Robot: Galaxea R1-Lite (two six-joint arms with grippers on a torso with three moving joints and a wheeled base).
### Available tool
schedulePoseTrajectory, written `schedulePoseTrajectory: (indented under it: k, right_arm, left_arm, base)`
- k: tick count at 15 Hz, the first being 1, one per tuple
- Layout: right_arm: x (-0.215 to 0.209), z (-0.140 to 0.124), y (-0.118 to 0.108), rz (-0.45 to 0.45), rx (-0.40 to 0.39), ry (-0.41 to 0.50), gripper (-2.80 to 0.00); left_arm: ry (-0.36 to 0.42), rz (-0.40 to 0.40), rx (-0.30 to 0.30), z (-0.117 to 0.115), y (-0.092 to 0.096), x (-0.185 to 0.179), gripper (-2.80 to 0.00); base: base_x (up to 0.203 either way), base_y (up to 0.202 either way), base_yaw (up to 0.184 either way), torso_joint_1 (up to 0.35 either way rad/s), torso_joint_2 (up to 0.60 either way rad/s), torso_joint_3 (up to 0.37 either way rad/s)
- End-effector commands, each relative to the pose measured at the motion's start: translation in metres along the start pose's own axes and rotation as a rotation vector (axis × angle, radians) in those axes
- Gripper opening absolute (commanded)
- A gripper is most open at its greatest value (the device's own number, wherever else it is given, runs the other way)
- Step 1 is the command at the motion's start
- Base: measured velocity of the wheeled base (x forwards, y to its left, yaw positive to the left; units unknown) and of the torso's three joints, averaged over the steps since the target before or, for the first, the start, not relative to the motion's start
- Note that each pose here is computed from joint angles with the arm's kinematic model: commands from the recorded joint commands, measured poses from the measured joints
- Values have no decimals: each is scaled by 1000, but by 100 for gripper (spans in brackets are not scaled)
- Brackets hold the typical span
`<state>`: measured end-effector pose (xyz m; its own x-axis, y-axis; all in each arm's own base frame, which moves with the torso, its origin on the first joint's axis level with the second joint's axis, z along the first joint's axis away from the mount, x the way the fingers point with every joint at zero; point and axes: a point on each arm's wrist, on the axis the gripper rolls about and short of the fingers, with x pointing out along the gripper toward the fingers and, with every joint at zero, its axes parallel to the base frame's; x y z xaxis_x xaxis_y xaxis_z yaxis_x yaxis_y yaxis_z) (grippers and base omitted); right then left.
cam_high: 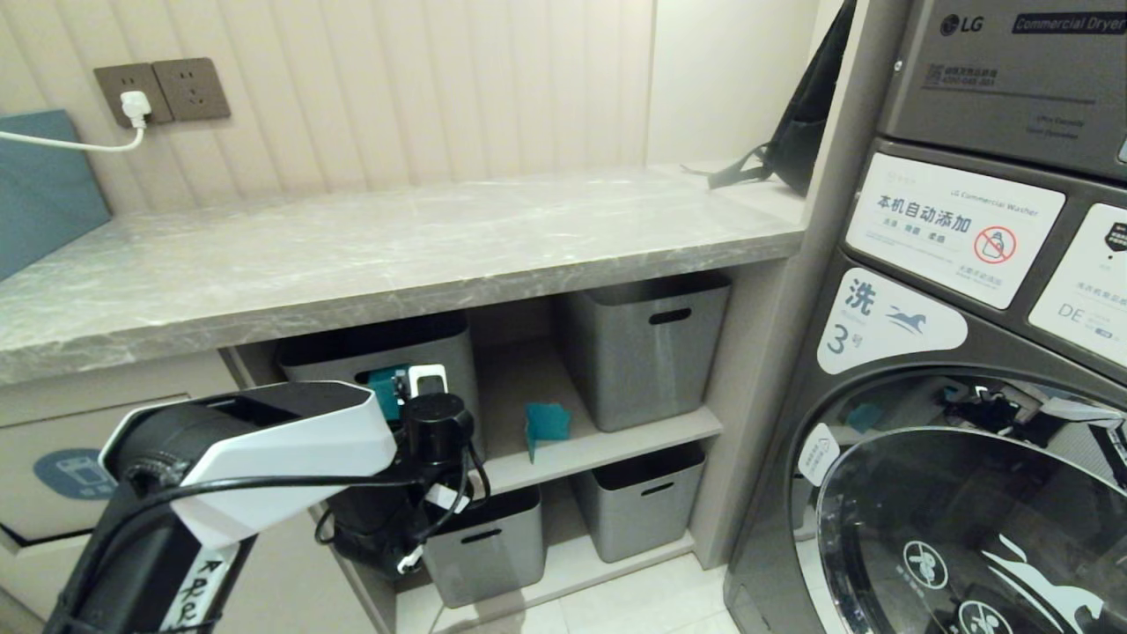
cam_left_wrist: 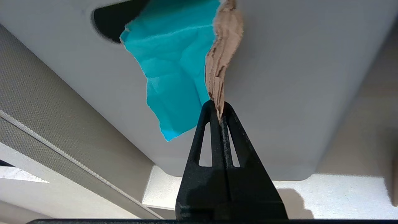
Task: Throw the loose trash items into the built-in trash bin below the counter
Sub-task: Pick up the garbage
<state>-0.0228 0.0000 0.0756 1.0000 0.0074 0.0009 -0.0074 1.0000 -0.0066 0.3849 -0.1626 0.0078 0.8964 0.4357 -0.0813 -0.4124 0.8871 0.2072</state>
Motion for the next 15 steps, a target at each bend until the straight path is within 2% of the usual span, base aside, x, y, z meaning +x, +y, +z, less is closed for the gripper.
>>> schedulePoseTrajectory:
  k: [1,5,7,9,12,15]
  right_arm:
    - [0,0,0,0,0,-2,-280]
    - [0,0,0,1,-1,-1,-280]
    - [0,0,0,0,0,-2,-280]
    - [0,0,0,2,-1,-2,-280]
    - [0,0,0,1,0,-2,-280]
    - [0,0,0,1,-1,-2,-280]
  left_arm:
    - [-4,13,-6,1,2,3,-280]
    - [-9,14,-12,5,4,1,-280]
    - [-1,3,2,9,10,-13,-280]
    - [23,-31,40,12,23,-38,-280]
    - [49,-88,88,21,53,-81,-280]
    - [32,-133,81,36,74,-112,-280]
  base:
    - [0,0,0,0,0,0]
    - [0,0,0,0,0,0]
    - [0,0,0,0,0,0]
    - [0,0,0,0,0,0]
    - [0,0,0,0,0,0]
    - [0,0,0,0,0,0]
